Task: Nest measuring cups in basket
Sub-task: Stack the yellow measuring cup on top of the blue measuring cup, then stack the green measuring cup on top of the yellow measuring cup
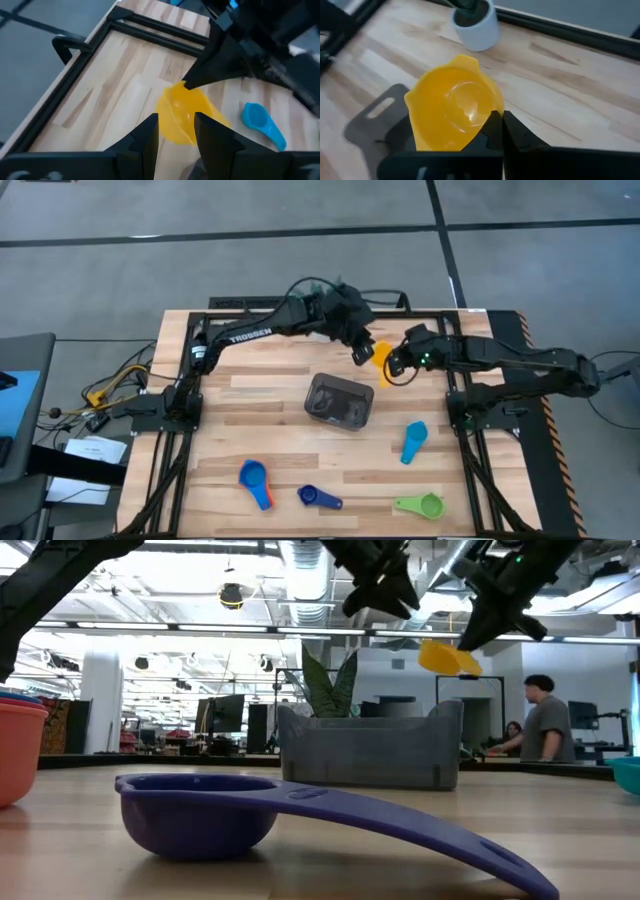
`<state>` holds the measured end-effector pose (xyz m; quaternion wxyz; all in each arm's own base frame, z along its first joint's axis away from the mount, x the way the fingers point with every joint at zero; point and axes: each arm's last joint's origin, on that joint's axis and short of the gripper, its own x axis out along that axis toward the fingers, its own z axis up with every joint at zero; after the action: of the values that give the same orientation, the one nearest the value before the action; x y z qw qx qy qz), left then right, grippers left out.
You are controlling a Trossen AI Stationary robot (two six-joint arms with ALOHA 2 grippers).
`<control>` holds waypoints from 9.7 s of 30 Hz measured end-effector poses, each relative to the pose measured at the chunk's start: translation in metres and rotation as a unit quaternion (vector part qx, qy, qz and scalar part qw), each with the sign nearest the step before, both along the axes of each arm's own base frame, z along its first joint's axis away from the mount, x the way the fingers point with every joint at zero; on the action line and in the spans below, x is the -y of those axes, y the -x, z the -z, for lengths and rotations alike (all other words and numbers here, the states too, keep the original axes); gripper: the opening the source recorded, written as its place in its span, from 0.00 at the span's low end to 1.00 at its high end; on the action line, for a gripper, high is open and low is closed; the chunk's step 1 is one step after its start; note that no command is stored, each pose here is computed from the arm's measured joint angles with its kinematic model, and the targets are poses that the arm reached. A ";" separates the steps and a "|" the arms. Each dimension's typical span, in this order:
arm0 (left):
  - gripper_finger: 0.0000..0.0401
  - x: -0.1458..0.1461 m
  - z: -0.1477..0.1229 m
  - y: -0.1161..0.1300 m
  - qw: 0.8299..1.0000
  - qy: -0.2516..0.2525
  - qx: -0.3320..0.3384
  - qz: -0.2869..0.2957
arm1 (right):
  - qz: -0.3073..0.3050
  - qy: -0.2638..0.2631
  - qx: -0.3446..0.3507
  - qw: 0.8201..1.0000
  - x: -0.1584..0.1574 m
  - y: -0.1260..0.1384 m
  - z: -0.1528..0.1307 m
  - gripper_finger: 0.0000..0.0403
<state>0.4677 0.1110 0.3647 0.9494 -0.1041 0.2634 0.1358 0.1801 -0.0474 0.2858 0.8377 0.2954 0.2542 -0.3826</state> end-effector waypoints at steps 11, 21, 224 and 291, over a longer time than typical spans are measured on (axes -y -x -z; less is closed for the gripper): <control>0.28 0.040 0.000 -0.007 0.997 -0.050 -0.010 -0.056 | -0.082 0.050 0.042 0.995 -0.020 -0.002 -0.014 0.01; 0.28 0.053 0.002 -0.007 0.998 -0.027 -0.015 -0.046 | -0.114 0.058 0.054 0.990 -0.030 -0.004 -0.017 0.01; 0.32 0.188 0.117 0.338 0.928 0.349 0.123 -0.039 | 0.096 -0.305 -0.239 0.917 -0.122 0.008 0.075 0.41; 0.27 0.204 0.127 0.283 0.953 0.278 0.116 0.026 | -0.143 -0.371 -0.237 0.887 -0.229 -0.026 0.078 0.02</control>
<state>0.1843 -0.0932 0.2379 0.9102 -0.3721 0.1811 0.0197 0.2059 0.1817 0.2074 0.6277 0.4454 0.6080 -0.1949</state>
